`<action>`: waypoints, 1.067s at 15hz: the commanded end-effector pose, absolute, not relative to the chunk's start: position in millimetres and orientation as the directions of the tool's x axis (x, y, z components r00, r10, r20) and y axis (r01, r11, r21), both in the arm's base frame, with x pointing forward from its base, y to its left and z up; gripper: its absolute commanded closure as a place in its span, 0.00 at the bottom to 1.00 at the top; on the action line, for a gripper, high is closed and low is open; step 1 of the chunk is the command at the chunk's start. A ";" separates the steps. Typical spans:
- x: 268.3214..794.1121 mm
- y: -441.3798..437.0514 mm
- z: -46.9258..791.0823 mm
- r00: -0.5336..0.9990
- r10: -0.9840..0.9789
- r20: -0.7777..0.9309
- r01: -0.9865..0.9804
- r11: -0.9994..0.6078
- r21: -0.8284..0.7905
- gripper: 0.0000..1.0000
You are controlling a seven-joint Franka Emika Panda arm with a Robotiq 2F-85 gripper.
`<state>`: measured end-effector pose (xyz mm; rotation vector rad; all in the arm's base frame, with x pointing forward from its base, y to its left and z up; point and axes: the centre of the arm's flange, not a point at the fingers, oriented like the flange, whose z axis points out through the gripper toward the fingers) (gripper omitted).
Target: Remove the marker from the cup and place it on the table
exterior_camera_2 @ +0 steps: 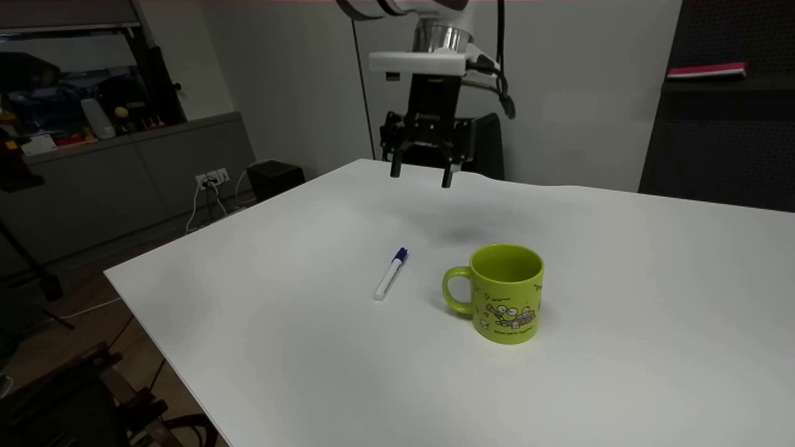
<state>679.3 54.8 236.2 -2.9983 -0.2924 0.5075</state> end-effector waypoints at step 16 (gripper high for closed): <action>593.7 49.7 315.6 0.966 0.244 -0.086 0.246 -0.969 0.006 0.00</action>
